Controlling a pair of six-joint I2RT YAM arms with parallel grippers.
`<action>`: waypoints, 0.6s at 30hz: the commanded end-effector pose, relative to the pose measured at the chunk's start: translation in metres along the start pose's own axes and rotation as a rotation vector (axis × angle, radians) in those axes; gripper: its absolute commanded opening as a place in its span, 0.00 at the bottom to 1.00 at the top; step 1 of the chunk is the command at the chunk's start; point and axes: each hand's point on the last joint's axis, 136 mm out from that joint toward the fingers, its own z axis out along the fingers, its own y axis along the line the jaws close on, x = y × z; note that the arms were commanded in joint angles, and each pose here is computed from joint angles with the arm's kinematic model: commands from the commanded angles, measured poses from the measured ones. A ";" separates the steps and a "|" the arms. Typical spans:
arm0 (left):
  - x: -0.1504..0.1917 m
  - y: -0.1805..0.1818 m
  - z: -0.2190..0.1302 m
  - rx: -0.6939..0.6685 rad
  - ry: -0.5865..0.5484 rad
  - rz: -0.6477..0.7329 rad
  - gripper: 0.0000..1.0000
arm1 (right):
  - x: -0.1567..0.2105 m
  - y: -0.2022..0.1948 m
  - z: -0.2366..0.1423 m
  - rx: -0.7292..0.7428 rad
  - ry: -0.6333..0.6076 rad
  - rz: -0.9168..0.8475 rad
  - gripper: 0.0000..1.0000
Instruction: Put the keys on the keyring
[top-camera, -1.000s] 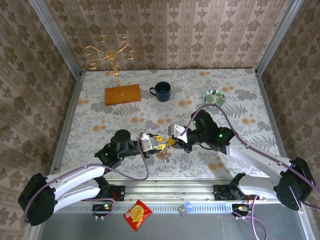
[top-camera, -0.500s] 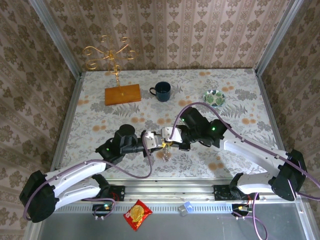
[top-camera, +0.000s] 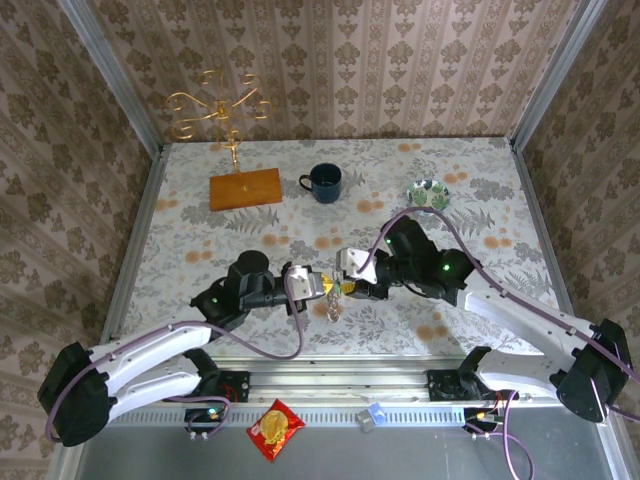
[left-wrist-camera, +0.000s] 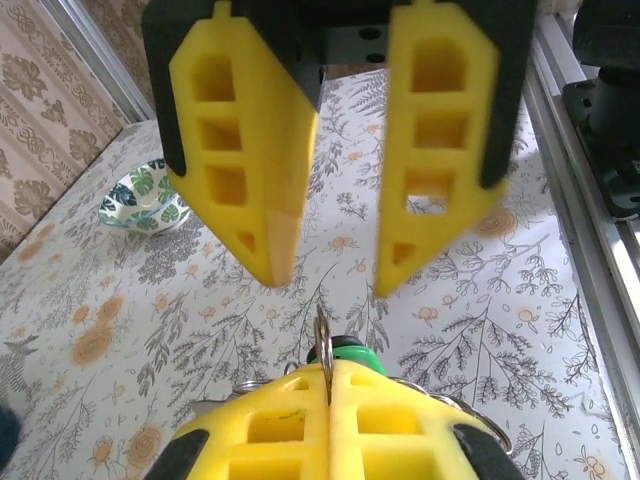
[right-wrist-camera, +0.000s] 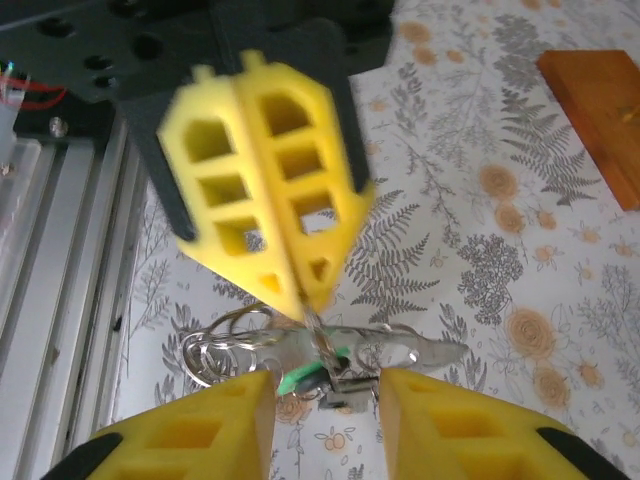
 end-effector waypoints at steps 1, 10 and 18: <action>-0.014 0.002 -0.005 -0.027 -0.087 0.006 0.00 | -0.012 0.004 -0.001 -0.037 -0.128 0.059 0.36; -0.020 -0.002 -0.008 -0.030 -0.159 -0.018 0.00 | -0.006 0.005 0.011 -0.054 -0.163 0.091 0.37; -0.019 -0.004 -0.008 -0.019 -0.164 -0.022 0.00 | -0.002 0.001 0.016 -0.033 -0.152 0.074 0.36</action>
